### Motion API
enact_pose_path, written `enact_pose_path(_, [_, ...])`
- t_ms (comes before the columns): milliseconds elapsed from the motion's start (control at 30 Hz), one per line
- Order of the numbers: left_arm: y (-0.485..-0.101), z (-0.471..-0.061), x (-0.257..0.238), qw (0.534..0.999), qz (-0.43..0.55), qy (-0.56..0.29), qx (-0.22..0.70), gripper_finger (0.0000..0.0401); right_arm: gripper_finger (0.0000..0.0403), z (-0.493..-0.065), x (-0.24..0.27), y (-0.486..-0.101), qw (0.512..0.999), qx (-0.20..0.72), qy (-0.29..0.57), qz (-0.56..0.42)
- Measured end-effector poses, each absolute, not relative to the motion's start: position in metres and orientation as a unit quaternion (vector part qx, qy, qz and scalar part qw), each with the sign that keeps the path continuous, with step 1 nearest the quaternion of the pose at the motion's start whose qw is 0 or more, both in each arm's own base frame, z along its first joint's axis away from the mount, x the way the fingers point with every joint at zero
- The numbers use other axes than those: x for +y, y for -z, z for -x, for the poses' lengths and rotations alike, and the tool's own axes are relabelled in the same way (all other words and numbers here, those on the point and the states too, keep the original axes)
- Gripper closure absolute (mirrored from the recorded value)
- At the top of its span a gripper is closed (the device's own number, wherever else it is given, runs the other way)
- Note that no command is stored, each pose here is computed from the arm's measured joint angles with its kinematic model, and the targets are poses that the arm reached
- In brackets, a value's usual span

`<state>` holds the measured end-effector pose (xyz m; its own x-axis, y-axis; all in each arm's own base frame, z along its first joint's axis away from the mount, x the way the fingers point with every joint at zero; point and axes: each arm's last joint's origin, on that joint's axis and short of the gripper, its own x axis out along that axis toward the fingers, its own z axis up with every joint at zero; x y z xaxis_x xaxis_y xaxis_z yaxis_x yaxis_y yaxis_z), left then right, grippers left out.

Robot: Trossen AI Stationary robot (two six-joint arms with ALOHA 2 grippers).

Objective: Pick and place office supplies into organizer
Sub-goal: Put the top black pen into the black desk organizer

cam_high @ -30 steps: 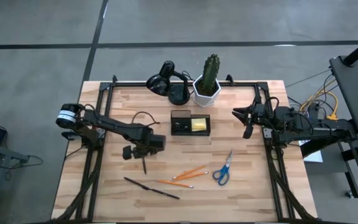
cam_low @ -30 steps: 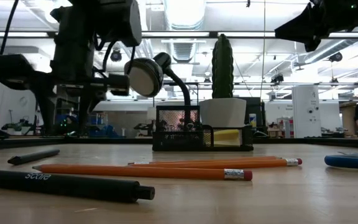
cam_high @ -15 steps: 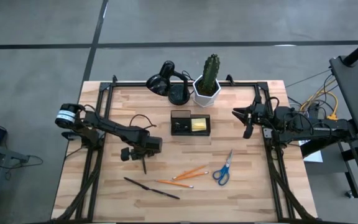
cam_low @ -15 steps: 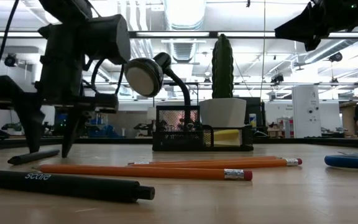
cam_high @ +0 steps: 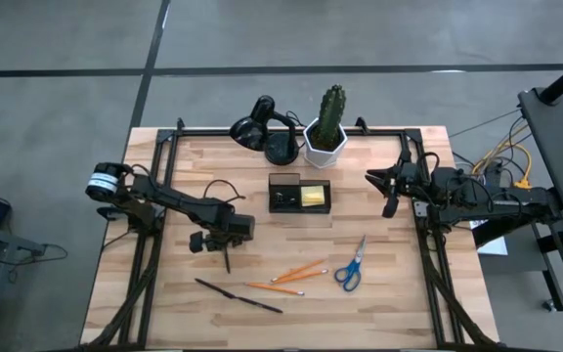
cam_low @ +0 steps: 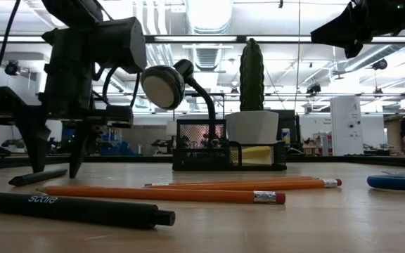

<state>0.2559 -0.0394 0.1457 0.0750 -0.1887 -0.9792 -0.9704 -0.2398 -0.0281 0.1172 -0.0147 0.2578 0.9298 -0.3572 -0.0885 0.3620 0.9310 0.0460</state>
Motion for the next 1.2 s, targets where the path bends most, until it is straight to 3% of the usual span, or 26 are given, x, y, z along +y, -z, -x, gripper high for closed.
enact_pose_path(333, [-0.1442, -0.2544, -0.0394, 0.396, 0.613, -0.491, 0.476, 0.0239, 0.0346, -0.1174, -0.0147, -0.2600, 0.982, 0.028, 0.183, -0.034])
enact_pose_path(933, [-0.1413, -0.2539, -0.0398, 0.421, 0.601, -0.458, 0.502, 0.0382, 0.0346, -0.1173, -0.0147, -0.2604, 0.982, 0.026, 0.183, -0.033])
enact_pose_path(1200, [-0.1419, -0.2532, -0.0402, 0.427, 0.596, -0.448, 0.512, 0.0383, 0.0346, -0.1173, -0.0147, -0.2604, 0.982, 0.026, 0.183, -0.031])
